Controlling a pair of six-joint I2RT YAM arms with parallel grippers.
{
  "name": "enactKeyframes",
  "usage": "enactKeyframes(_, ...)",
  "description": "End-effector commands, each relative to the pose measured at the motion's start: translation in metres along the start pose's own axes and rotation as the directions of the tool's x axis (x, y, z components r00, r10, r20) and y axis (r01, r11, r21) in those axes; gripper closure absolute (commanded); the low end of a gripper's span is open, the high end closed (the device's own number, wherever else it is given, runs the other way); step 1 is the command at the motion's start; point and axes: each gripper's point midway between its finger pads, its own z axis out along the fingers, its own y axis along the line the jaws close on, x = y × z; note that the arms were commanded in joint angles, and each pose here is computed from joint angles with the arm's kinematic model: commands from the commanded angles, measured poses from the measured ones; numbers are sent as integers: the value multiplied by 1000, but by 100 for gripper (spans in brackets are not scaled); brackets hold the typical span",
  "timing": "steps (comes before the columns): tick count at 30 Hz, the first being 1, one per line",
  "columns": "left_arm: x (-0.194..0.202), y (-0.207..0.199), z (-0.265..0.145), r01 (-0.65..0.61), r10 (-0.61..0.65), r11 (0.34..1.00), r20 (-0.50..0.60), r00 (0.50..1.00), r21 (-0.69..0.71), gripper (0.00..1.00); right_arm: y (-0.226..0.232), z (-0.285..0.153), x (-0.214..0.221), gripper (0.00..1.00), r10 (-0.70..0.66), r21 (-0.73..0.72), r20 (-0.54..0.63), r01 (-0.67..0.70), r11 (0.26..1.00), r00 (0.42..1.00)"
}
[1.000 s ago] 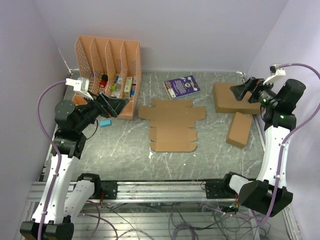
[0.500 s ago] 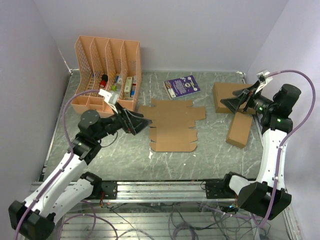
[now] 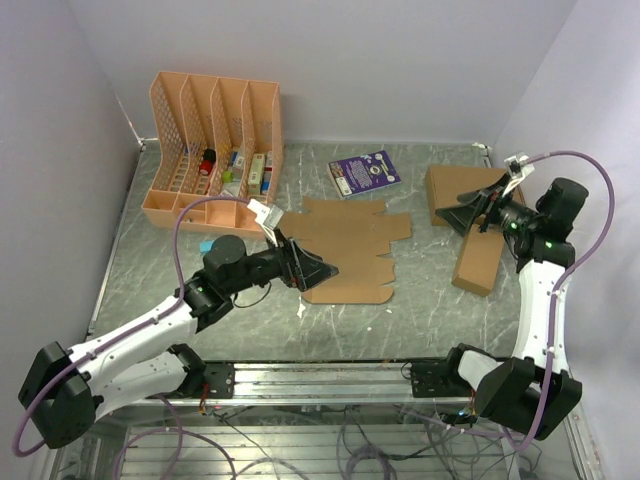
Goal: Fold the paper box
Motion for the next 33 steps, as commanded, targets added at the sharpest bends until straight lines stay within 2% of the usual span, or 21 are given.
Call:
enactKeyframes(1,-10,2,3,-10,10,1000,87,996,1,1,-3,1,10,0,-4,-7,-3,4,1000,1000)
enactKeyframes(9,-3,36,-5,51,-32,993,165,986,-111,1,-6,8,41,0,-34,-11,-55,33,999,998)
enactKeyframes(18,8,72,-22,165,-106,967,280,954,-196,1,-4,34,81,0,-77,-69,-131,68,995,988)
enactKeyframes(23,1,79,-33,156,-70,951,303,950,-268,1,-2,47,80,0,-74,-122,-140,57,991,987)
enactKeyframes(33,-30,82,-48,197,-43,932,449,893,-303,1,25,53,72,0,-32,-227,-120,3,974,992)
